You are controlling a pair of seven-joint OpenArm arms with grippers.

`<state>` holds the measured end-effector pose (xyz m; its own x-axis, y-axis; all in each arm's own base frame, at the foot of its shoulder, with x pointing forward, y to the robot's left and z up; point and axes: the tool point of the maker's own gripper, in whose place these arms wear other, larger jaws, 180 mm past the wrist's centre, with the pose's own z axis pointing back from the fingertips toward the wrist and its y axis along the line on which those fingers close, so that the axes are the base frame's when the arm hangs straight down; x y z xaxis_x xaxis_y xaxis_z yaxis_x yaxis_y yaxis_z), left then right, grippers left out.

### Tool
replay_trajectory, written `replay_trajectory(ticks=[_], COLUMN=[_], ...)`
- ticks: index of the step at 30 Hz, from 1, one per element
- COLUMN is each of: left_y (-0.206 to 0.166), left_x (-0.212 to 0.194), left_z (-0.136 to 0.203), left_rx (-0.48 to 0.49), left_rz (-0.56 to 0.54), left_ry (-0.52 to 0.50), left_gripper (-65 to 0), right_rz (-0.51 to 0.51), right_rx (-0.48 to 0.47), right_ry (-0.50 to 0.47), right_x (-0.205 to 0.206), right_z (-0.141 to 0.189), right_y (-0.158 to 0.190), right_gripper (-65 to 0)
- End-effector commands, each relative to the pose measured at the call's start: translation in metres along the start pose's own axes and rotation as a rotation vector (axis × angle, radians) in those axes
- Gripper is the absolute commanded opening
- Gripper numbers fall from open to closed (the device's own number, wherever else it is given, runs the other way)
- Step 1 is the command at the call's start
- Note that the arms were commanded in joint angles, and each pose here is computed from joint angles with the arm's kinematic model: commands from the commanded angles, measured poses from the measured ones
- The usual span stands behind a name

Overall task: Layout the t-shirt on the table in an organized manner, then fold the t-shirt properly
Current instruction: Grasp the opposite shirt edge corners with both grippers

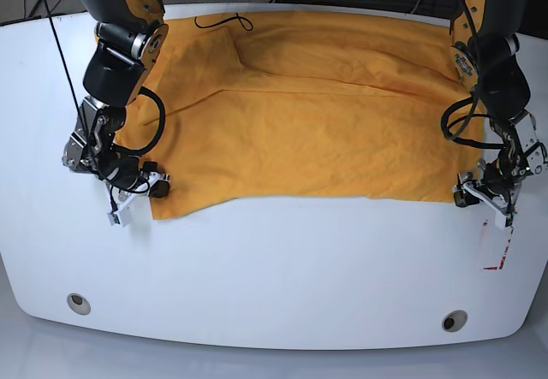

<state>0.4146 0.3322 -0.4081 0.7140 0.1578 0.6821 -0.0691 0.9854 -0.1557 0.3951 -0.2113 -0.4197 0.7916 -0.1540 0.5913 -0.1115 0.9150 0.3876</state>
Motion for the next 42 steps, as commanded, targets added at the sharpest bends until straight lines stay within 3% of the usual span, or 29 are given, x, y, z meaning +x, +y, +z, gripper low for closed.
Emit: replay_trajectory(ticks=[1, 4, 10, 12, 23, 27, 34, 42], left_y=[0.003, -0.001, -0.003, -0.004, -0.021, -0.019, -0.011, -0.015], left_x=[0.019, 0.017, 0.015, 0.015, 0.013, 0.021, 0.052, 0.057], left_z=[0.004, 0.003, 0.002, 0.002, 0.003, 0.007, 0.028, 0.039], left_rx=[0.010, 0.005, 0.003, 0.000, -0.092, -0.078, -0.016, 0.015], left_rz=[-0.026, -0.062, -0.074, -0.077, -0.141, -0.158, -0.229, -0.277], left_ry=[-0.023, 0.006, 0.017, 0.018, 0.039, 0.031, -0.023, -0.051], left_gripper=[-29.0, -31.7, -52.9, -56.9, -60.3, -63.6, -63.7, -63.9], right_rz=[0.021, 0.022, 0.022, 0.022, 0.056, 0.072, 0.117, 0.165], right_rx=[0.002, 0.002, 0.000, 0.000, -0.018, -0.028, -0.059, -0.102], right_ry=[-0.066, -0.066, -0.066, -0.066, -0.089, -0.089, -0.084, -0.093], right_x=[0.027, 0.027, 0.027, 0.027, 0.039, 0.043, 0.053, 0.056], right_z=[0.007, 0.008, 0.008, 0.008, 0.017, 0.021, 0.034, 0.050], right_y=[0.000, 0.000, -0.001, -0.001, 0.000, 0.000, 0.000, -0.001], right_gripper=[-58.3, -58.3, -58.5, -58.5, -58.7, -58.7, -58.7, -58.7])
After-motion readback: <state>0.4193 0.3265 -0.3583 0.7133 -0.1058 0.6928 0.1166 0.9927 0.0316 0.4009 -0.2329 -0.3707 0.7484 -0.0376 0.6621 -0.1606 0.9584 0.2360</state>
